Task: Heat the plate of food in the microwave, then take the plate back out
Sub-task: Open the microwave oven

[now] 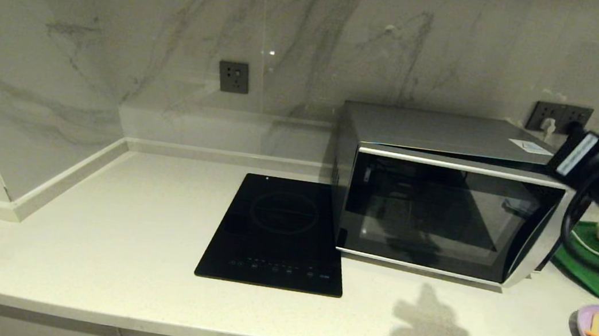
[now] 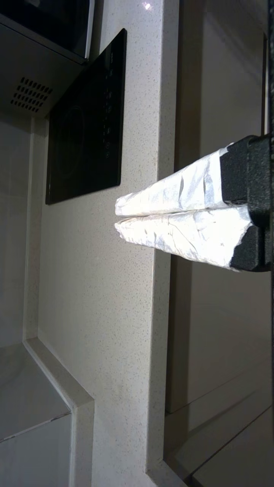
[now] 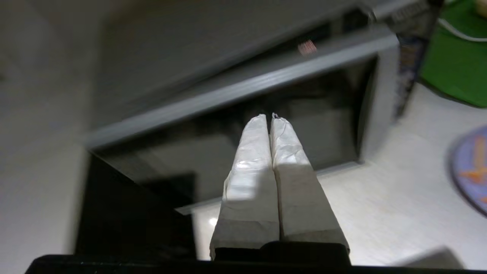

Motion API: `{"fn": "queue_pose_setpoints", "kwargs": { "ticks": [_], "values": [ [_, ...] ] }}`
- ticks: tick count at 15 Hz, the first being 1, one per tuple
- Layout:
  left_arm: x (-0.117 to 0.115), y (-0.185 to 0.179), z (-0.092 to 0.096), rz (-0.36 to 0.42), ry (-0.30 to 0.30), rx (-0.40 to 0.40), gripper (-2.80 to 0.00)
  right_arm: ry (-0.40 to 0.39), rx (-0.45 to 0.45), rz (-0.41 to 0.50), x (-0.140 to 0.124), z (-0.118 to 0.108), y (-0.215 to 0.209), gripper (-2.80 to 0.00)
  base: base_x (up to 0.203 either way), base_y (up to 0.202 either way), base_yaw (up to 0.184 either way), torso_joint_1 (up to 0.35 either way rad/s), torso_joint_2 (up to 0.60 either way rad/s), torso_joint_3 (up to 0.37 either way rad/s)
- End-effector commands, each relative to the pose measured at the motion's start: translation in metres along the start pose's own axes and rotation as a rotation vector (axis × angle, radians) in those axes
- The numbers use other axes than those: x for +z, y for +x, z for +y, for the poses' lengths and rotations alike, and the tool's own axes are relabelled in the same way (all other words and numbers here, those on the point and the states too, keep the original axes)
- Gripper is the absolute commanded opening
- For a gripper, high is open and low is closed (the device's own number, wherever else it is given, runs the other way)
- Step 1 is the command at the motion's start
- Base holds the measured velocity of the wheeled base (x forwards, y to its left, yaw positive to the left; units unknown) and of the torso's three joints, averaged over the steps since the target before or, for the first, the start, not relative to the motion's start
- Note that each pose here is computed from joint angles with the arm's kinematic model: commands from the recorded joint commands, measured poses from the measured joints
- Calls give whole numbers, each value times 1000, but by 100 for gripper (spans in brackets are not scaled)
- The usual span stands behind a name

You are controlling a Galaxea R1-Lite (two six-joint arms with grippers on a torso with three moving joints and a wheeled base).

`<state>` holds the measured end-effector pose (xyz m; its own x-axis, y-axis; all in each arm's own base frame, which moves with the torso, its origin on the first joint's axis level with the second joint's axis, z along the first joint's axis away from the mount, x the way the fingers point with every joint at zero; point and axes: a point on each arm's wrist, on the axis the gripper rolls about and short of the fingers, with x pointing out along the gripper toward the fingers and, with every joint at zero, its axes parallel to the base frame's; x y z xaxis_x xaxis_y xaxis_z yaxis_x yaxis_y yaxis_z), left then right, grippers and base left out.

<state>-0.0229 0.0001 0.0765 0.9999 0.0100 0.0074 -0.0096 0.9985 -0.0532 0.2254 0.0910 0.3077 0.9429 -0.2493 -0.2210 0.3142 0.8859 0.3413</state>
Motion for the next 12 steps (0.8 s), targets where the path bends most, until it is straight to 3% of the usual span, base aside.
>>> {"fn": "queue_pose_setpoints", "kwargs": {
  "ticks": [1,4,7,10,12],
  "values": [
    [0,0,0,0,0,1,-280,147,25,1,42,16,29,-280,0,0,0,0,0,0],
    [0,0,0,0,0,1,-280,350,39,128,72,15,79,-280,0,0,0,0,0,0],
    [0,0,0,0,0,1,-280,535,-33,372,57,-26,141,-280,0,0,0,0,0,0],
    [0,0,0,0,0,1,-280,639,-20,468,57,-50,158,-280,0,0,0,0,0,0],
    [0,0,0,0,0,1,-280,660,-15,487,56,-55,162,-280,0,0,0,0,0,0]
  ]
}}
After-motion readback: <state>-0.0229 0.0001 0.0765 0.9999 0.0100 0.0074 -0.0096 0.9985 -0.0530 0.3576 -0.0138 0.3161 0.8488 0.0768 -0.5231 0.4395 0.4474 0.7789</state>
